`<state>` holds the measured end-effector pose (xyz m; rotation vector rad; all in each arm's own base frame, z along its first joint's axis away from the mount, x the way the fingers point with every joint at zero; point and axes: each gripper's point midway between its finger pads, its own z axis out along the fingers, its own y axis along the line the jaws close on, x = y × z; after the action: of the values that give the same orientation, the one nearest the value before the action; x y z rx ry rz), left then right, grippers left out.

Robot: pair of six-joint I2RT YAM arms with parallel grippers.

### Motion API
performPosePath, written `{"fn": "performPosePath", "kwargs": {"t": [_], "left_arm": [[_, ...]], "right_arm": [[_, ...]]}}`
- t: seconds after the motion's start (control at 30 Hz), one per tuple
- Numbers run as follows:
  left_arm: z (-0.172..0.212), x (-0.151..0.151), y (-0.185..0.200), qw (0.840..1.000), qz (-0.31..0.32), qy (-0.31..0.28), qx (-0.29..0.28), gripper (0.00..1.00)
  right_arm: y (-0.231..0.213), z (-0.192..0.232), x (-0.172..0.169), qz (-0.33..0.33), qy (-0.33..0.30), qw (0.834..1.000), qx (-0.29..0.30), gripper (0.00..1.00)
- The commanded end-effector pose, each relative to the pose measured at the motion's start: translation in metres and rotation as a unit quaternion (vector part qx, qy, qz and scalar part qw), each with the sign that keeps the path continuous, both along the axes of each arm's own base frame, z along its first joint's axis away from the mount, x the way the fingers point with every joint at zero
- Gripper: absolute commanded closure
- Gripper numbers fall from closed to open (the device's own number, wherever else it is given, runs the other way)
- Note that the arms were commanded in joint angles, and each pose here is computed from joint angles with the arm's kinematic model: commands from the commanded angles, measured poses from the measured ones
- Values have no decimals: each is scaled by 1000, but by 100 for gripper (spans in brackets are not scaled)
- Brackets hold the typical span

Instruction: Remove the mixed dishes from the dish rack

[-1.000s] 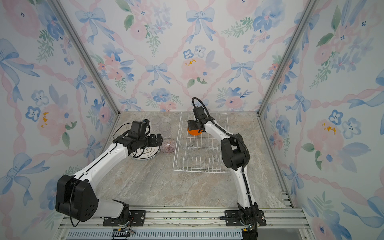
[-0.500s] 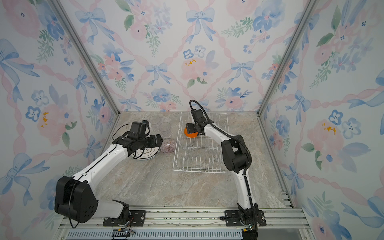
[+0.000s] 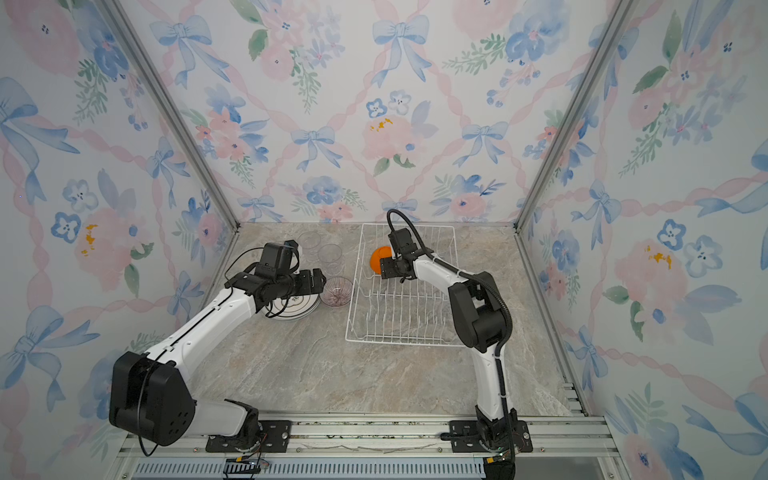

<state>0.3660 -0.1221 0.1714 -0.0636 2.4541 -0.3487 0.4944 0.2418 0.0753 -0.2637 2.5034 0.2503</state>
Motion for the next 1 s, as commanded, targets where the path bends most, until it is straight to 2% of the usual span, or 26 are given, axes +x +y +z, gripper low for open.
{"fn": "performPosePath", "kwargs": {"t": [0.0, 0.2, 0.33, 0.43, 0.63, 0.97], "left_arm": [[13, 1, -7, 1000, -4, -11, -19, 2], [32, 2, -15, 999, -11, -31, -36, 2], [53, 3, -22, 997, -20, -55, -42, 2], [61, 5, -25, 997, -22, -64, -44, 2], [67, 8, -28, 996, -25, -72, -44, 2], [57, 7, -28, 997, -24, -59, -40, 2]], "right_arm": [[-5, 22, -2, -12, -6, 999, 32, 13], [2, 30, 3, -12, 0, 994, 105, 3], [7, 35, 12, -14, 0, 987, 161, 0], [7, 35, 21, -26, 2, 982, 187, 2], [10, 32, 27, -33, 11, 981, 192, 3], [9, 18, 28, -33, 29, 981, 191, 3]]}}
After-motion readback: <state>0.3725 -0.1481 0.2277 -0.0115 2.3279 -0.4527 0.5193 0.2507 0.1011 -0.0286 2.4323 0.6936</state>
